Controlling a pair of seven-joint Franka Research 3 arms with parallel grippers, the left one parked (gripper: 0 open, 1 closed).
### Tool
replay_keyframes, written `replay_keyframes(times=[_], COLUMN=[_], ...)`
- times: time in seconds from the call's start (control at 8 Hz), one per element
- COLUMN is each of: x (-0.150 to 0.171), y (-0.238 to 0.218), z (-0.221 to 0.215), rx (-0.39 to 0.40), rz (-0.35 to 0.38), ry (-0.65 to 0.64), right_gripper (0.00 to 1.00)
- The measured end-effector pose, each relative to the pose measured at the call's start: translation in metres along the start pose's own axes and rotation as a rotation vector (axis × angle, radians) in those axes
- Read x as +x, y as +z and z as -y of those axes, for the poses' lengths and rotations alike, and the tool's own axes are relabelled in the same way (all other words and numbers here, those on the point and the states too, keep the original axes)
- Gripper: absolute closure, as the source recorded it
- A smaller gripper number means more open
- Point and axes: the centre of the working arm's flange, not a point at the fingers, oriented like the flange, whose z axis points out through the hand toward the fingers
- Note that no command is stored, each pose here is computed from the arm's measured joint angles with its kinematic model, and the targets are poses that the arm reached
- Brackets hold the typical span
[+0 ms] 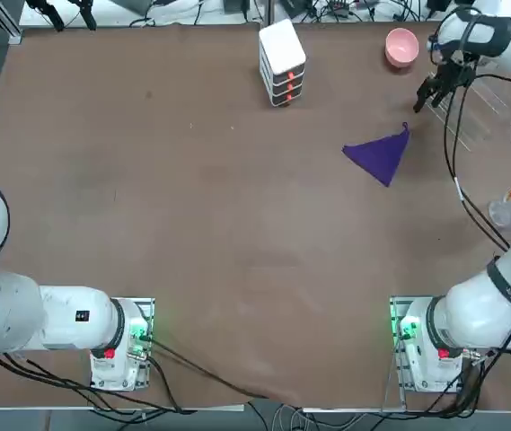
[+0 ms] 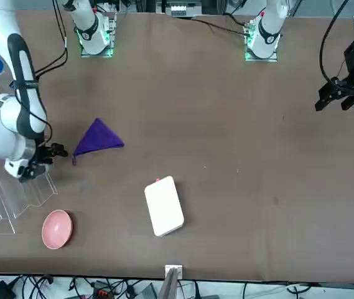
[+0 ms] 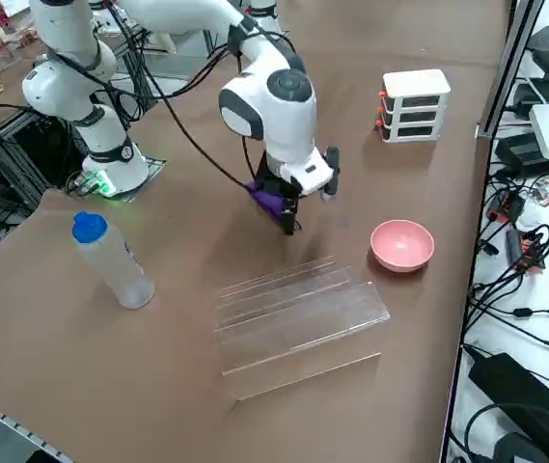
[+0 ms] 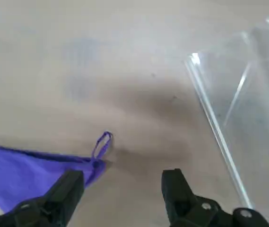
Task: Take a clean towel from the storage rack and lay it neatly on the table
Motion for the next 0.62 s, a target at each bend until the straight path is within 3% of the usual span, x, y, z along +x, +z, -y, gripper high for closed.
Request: replay_keyframes(times=[0.62], x=[-0.017], y=[-0.012], z=[0.018], rx=[0.029], rz=[0.105], ry=[0.538], right_gripper=[0.04])
